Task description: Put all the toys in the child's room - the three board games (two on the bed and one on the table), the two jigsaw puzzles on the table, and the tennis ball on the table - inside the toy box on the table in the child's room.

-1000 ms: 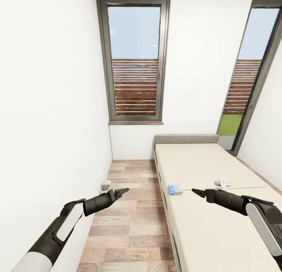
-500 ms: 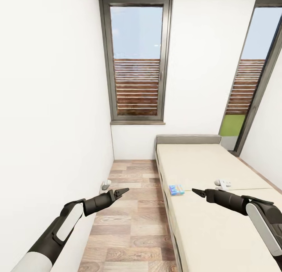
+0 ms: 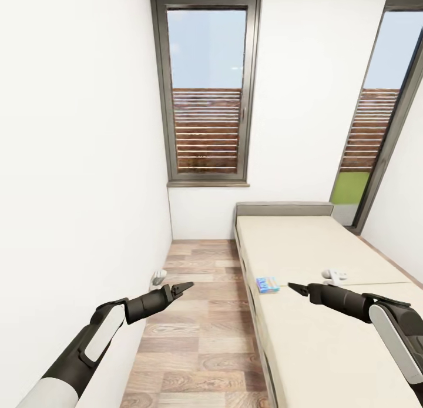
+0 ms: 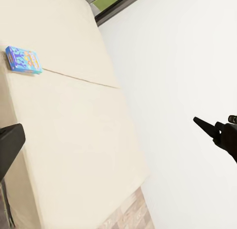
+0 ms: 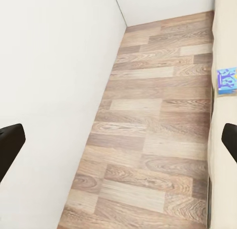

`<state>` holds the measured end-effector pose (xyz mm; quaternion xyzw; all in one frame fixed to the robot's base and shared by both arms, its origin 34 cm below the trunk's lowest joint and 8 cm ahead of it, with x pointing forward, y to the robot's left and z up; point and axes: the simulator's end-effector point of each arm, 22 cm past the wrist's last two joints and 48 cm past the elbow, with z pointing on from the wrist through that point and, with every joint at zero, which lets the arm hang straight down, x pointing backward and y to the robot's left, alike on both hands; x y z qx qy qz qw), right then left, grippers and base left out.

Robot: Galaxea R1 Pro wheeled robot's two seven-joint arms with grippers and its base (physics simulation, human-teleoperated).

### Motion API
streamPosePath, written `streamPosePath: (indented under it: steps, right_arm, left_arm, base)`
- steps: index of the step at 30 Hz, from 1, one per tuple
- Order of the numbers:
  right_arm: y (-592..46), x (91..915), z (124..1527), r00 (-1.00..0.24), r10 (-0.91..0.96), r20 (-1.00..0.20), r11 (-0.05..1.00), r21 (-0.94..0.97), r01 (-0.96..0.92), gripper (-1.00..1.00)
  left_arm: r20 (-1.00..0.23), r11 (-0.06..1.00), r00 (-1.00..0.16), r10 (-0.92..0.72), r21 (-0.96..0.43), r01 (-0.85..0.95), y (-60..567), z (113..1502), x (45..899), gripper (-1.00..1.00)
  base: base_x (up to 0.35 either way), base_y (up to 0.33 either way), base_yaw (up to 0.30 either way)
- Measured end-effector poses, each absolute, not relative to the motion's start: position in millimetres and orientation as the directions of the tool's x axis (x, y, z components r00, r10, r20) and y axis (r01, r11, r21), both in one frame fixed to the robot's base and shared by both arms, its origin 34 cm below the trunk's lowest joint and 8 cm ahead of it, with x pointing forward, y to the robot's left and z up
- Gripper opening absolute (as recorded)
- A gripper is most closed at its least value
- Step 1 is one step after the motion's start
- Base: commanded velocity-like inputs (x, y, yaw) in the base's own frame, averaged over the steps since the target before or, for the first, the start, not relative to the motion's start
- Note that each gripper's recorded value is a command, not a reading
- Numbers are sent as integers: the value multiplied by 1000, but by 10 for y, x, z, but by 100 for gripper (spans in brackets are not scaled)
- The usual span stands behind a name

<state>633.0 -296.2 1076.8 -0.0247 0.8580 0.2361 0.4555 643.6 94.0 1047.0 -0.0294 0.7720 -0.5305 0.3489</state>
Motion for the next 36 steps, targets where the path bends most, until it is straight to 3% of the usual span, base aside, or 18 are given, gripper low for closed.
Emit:
streamPosePath:
  steps: [11,36]
  right_arm:
    - [-2965,6330,10768,-584,173,-793,887,383,-257,100]
    - [-2965,6330,10766,-584,173,-793,888,382,-256,100]
  left_arm:
    - [-508,435,-755,-416,-840,325,940,10470,6436,100]
    - [-508,435,-755,-416,-840,325,940,10470,6436,100]
  base:
    - [0,133,1]
    - [0,17,0]
